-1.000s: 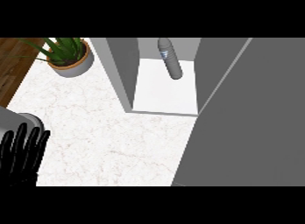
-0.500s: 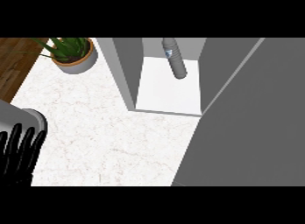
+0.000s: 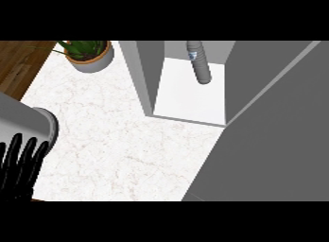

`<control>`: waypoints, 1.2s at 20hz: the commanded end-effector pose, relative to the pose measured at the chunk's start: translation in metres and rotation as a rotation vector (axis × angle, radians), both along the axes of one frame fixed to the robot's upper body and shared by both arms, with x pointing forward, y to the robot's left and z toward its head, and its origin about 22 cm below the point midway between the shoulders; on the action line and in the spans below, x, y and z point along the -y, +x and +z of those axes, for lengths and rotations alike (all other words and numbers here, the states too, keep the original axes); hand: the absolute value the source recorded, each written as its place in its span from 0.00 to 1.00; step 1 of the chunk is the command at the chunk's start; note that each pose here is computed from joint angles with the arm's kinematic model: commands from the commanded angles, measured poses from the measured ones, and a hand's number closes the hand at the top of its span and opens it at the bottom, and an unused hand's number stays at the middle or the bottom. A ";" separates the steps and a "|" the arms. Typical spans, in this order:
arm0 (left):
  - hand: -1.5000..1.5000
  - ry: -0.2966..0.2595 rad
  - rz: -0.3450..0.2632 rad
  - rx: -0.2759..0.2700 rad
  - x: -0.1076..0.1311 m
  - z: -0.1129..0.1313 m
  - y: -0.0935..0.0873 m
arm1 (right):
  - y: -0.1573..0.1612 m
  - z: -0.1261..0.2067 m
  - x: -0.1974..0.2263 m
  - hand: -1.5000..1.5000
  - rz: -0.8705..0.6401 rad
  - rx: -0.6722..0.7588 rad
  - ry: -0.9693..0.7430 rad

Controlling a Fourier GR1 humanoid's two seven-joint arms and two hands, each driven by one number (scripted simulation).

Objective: Pick up the bottled water, place it into the cabinet and close the cabinet

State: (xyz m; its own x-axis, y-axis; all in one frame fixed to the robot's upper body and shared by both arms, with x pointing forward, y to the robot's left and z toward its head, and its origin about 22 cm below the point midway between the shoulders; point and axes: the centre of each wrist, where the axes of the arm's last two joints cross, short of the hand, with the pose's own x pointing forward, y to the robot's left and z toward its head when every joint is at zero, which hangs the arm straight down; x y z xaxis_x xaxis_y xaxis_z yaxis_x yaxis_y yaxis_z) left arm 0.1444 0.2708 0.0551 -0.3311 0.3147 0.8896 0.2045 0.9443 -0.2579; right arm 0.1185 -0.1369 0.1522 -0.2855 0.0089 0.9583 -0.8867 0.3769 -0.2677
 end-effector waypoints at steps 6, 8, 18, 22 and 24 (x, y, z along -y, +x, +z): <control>0.00 0.002 -0.033 -0.002 -0.005 -0.001 -0.001 | 0.024 -0.027 -0.034 1.00 0.025 -0.363 0.141; 0.00 0.006 -0.022 0.008 -0.007 -0.001 0.001 | 0.028 -0.029 -0.023 1.00 -0.074 -0.377 0.222; 0.00 -0.003 0.014 -0.003 -0.014 -0.005 -0.005 | 0.045 -0.037 0.009 1.00 -0.413 -0.396 0.350; 0.00 -0.004 0.003 0.010 -0.014 -0.001 -0.001 | 0.072 -0.038 0.011 1.00 -0.498 -0.399 0.367; 0.00 -0.004 -0.026 -0.012 -0.017 -0.003 -0.003 | 0.091 -0.038 0.008 1.00 -0.556 -0.408 0.379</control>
State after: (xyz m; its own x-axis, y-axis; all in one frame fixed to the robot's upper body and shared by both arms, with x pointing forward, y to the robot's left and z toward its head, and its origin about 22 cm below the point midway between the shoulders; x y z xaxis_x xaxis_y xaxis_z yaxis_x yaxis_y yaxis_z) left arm 0.1424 0.2851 0.0530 -0.3319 0.3196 0.8876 0.2098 0.9423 -0.2608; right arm 0.1807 -0.1585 0.1164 0.0195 -0.2570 0.9662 -0.6622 0.7207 0.2051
